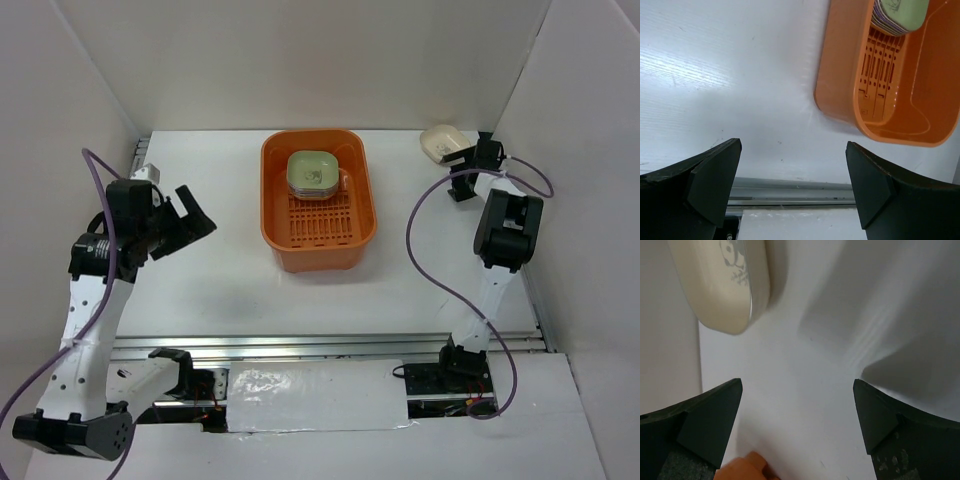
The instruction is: Place the plates into the plastic bin on the countertop
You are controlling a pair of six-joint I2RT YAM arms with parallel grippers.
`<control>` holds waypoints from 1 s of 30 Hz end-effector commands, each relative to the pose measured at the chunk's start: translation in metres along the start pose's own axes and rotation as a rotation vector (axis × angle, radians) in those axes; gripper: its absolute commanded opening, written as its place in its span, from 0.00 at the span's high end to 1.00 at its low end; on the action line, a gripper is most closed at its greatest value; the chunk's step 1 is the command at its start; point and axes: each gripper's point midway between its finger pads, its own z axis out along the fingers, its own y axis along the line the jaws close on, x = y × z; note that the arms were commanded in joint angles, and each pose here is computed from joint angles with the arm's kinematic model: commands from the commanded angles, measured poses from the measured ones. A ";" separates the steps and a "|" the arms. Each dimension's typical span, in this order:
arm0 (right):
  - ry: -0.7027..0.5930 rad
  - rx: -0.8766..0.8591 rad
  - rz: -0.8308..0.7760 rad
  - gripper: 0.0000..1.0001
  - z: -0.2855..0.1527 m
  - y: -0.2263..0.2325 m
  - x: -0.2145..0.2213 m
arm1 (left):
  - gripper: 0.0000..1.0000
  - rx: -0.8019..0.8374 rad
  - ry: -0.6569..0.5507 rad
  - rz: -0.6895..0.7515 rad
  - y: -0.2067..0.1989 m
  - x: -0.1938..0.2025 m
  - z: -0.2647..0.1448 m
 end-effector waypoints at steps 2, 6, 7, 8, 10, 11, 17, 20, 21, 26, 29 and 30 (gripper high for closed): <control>-0.075 -0.241 0.058 0.00 0.012 0.057 -0.037 | 0.01 0.134 -0.046 0.012 -0.018 -0.001 -0.017; -0.056 -0.169 0.155 0.00 0.046 0.042 -0.036 | 0.01 0.104 -0.063 -0.003 -0.012 -0.003 -0.021; -0.058 -0.151 0.158 0.01 0.048 0.047 -0.040 | 0.01 0.102 -0.069 -0.006 -0.011 -0.004 -0.022; -0.058 -0.119 0.166 0.04 0.056 0.041 -0.039 | 0.01 0.102 -0.073 -0.006 -0.012 -0.004 -0.023; -0.082 -0.099 0.179 0.06 0.059 0.046 -0.046 | 0.01 0.101 -0.075 -0.012 -0.012 -0.005 -0.025; -0.075 -0.088 0.186 0.11 0.066 0.042 -0.044 | 0.01 0.096 -0.078 -0.013 -0.011 -0.005 -0.025; -0.067 0.002 0.217 0.35 0.084 0.038 -0.047 | 0.01 0.076 -0.056 -0.025 -0.008 -0.002 -0.022; -0.053 -0.004 0.223 0.54 0.088 0.037 -0.043 | 0.01 0.062 -0.053 -0.018 -0.007 -0.004 -0.022; -0.049 -0.009 0.218 0.59 0.088 0.037 -0.043 | 0.01 0.059 -0.058 -0.014 -0.007 -0.006 -0.023; 0.017 -0.033 0.182 0.97 0.086 0.037 -0.026 | 0.01 0.026 -0.057 -0.005 -0.004 -0.011 -0.020; 0.012 -0.073 0.143 1.00 0.058 0.054 -0.024 | 0.01 0.010 -0.047 -0.004 -0.002 -0.013 -0.019; -0.022 -0.129 0.124 1.00 0.026 0.082 -0.034 | 0.01 -0.030 -0.059 -0.008 0.004 -0.017 -0.017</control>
